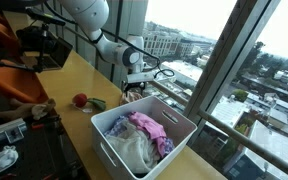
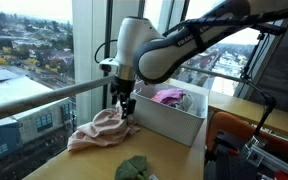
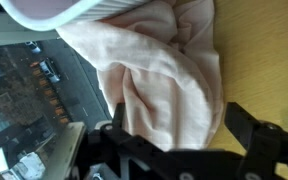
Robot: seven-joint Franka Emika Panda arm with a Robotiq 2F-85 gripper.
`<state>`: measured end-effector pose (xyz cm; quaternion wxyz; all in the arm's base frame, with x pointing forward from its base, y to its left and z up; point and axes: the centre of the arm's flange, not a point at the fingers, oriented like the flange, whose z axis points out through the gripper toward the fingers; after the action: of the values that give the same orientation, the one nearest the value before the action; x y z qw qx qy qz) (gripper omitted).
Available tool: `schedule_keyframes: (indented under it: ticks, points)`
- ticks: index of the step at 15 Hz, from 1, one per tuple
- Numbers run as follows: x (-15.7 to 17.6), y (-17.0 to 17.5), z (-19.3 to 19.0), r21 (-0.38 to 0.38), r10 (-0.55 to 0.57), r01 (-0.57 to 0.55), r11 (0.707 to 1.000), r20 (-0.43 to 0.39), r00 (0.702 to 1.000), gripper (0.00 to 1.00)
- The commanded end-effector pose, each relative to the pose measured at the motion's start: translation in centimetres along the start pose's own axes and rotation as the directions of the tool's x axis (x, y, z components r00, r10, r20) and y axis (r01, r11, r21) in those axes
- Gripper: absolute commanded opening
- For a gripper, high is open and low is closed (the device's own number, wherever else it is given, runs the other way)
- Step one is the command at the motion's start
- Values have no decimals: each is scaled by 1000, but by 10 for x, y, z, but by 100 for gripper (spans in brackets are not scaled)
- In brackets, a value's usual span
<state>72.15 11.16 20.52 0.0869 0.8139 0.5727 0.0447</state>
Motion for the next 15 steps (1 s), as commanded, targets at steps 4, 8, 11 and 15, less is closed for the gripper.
schedule_keyframes:
  ticks: [4, 8, 11, 15]
  points:
    - [7, 10, 49, 39, -24, 22, 999, 52, 998, 100]
    - [1, 8, 68, 56, -26, 22, 998, 67, 997, 100]
    - [-3, 12, 70, 53, -24, 20, 998, 71, 997, 68]
    - [-9, 18, 57, 44, -13, 10, 999, 76, 997, 35]
